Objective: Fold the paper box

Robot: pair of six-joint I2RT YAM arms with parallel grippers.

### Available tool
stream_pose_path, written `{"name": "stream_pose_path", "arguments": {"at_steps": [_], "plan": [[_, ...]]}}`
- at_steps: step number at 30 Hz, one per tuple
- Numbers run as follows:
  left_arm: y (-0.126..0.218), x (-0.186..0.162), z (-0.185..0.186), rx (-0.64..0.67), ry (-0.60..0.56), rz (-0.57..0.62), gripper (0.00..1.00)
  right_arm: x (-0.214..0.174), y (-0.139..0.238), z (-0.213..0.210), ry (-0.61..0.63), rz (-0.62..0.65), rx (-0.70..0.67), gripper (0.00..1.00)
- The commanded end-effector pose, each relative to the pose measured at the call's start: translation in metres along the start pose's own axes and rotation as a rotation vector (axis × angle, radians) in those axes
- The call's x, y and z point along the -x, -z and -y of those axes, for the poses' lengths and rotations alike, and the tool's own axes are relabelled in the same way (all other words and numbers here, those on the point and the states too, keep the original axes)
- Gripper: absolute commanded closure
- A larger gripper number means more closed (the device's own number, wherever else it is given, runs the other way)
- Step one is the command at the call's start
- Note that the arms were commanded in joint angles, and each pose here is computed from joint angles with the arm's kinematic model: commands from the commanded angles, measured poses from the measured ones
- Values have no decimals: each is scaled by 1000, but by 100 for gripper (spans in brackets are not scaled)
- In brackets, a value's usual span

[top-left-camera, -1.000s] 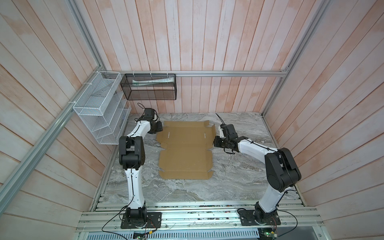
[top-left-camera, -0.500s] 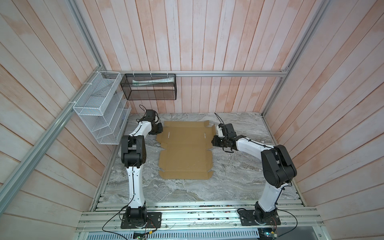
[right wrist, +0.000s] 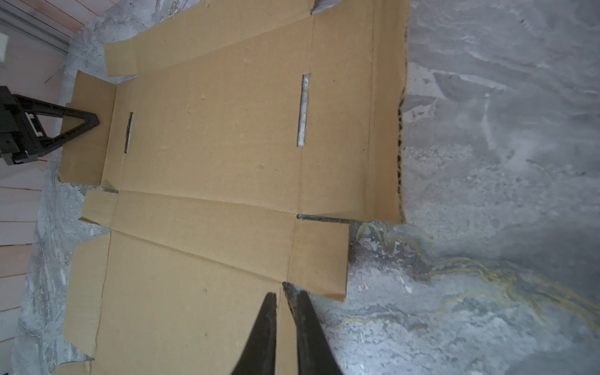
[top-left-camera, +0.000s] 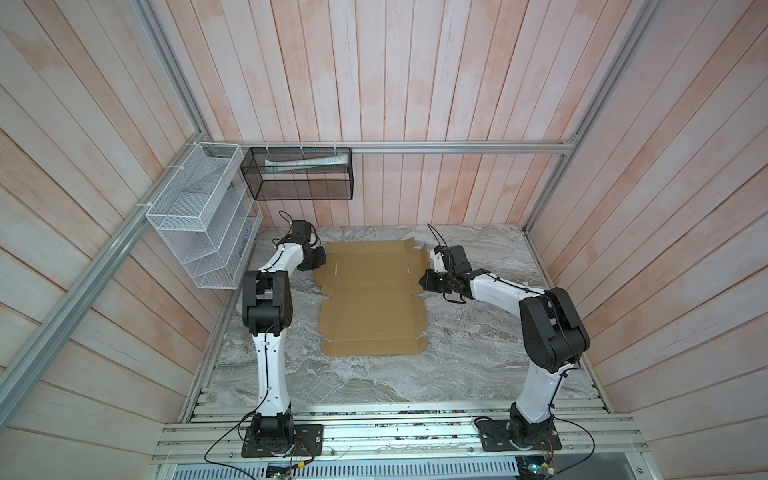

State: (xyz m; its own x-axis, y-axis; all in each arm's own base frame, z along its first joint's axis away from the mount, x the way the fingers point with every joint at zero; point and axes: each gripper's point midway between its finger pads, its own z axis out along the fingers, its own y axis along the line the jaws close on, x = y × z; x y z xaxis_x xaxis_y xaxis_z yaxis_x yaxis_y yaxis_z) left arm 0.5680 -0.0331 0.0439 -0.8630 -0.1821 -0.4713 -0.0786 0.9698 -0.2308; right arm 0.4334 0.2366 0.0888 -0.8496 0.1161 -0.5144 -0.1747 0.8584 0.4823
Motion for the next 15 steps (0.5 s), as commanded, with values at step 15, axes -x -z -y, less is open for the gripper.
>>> {"name": "stream_pose_path", "arguments": {"at_steps": [15], "plan": [[84,18,27,-163,80,300,100,8,12,-58,-146,1,142,61]]}}
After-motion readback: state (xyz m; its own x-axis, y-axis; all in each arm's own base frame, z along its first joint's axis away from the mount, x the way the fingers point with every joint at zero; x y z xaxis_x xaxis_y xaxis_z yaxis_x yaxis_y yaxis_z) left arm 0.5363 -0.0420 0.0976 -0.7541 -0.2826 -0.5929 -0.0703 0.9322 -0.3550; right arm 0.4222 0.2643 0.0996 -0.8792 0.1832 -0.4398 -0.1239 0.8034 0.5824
